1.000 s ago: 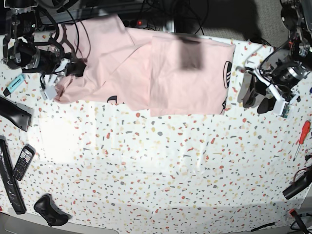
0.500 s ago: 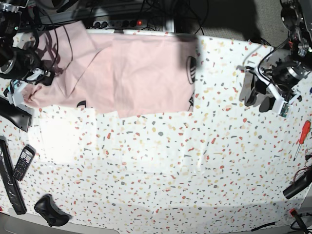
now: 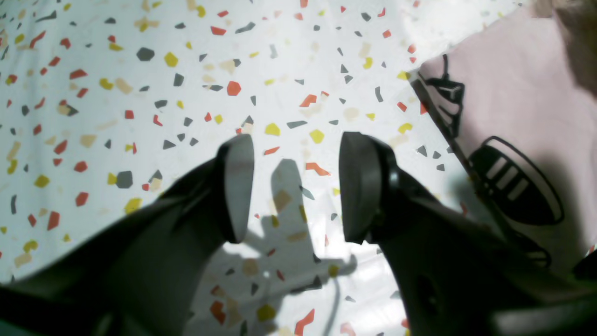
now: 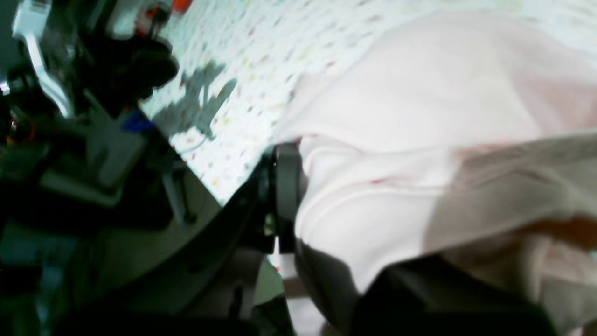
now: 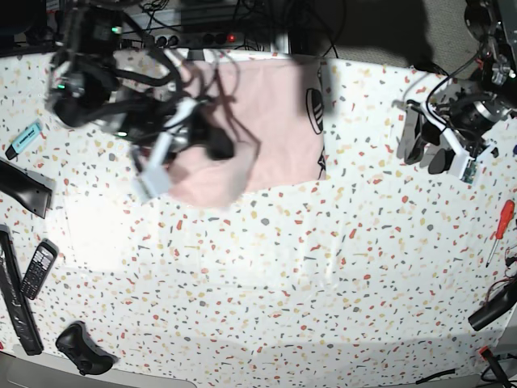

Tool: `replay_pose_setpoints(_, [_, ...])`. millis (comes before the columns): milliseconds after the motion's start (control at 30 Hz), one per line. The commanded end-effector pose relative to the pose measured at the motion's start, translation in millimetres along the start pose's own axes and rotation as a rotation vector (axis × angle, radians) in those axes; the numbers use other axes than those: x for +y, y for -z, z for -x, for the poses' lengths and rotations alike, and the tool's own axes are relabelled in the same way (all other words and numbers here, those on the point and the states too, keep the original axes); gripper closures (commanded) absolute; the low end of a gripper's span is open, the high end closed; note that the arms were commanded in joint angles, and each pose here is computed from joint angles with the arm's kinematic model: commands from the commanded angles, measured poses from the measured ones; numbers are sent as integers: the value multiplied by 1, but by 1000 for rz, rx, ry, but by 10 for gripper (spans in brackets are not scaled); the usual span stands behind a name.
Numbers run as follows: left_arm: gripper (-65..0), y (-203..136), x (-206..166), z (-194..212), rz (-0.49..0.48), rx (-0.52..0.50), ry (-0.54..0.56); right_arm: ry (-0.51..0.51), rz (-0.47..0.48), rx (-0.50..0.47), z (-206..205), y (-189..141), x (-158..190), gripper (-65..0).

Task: Fold the T-shirt properly
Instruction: 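Grasp the folded shirt's end with the right gripper and fold it over, then lift the shirt with the right gripper, unfolding it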

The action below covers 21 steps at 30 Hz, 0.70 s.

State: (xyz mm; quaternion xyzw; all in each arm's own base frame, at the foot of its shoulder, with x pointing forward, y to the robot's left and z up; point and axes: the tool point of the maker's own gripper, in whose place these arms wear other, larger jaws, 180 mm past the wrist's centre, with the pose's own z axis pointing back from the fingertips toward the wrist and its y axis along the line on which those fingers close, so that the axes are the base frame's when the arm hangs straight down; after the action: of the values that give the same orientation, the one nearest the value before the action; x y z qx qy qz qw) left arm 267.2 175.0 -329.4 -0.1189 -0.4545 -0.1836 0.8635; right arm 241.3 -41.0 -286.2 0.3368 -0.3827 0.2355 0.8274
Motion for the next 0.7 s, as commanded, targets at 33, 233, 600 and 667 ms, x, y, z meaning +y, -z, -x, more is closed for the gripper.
replay_pose_setpoints(33, [-281,-4,1,-11,-2,-42,10,-28,-43,-63,-20,14,20,0])
replay_pose_setpoints(233, [-281,-5,0,-7,-1,-30,7,-89,-22,-36,-23,56,52,0])
replay_pose_setpoints(600, [-282,-5,-1,-4,1,-26,4,-44,-320,-284,-76,71,146,-241])
replay_pose_setpoints(667, [-282,-5,-1,-4,1,-26,4,-31,-362,-317,-86,70,156,-241])
